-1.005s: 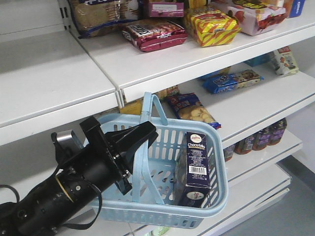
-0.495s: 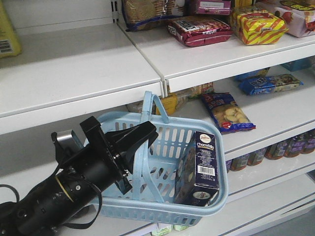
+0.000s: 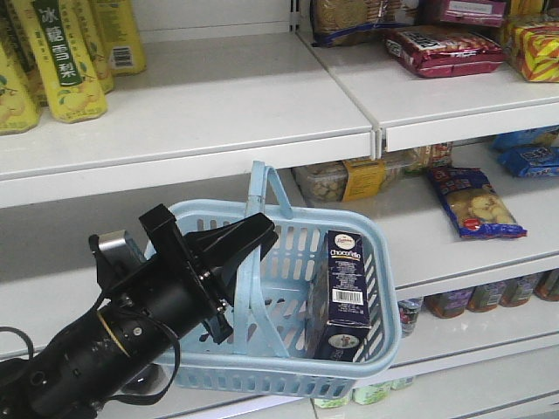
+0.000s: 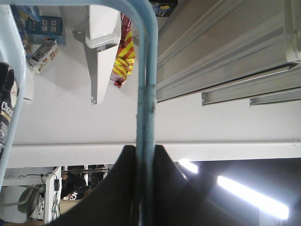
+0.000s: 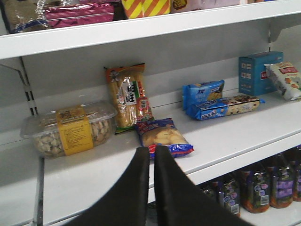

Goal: Left arm holds basket, right arm returns cookies
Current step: 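Hold the basket with the left gripper while driving up to the snack shelf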

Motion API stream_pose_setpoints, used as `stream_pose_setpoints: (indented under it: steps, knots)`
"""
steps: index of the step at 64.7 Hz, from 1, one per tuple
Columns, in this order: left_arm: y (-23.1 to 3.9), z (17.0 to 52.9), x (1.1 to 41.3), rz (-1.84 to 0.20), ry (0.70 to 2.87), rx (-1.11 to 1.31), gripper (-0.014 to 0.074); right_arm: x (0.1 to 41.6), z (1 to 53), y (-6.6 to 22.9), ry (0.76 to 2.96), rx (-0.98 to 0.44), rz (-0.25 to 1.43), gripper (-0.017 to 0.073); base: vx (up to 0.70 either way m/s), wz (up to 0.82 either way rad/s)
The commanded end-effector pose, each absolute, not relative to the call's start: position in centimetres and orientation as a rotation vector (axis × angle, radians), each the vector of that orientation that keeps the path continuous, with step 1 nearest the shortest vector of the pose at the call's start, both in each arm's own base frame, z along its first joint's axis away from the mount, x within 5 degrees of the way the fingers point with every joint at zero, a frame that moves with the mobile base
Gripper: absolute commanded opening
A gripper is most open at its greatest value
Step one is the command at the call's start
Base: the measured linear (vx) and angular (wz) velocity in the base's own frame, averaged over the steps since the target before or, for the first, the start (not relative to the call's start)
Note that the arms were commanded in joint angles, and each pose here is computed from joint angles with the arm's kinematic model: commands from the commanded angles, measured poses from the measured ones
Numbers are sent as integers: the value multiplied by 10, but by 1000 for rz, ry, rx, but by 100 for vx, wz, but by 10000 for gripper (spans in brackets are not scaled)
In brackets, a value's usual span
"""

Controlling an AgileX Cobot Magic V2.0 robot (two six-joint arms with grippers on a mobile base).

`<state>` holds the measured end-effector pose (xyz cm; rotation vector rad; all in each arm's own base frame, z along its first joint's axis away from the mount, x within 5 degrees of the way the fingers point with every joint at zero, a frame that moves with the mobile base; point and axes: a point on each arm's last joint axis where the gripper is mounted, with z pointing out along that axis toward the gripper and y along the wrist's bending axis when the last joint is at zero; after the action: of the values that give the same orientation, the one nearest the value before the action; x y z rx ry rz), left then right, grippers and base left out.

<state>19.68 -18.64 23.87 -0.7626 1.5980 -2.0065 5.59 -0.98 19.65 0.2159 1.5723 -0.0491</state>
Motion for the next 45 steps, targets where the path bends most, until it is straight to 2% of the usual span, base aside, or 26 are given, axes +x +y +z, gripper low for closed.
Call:
stream_pose_setpoints:
  steps: [1,24,45]
  knots:
    - [-179,281,189,-2240,1220,-575,0,57,196,-9,1532,192,-58,-6,-7,28]
    - [-179,281,189,-2240,1220,-575,0,57,196,-9,1532,192,-58,-6,-5,22]
    - [-179,281,189,-2240,1220,-575,0,57,196,-9,1532,192,-58,-6,0,7]
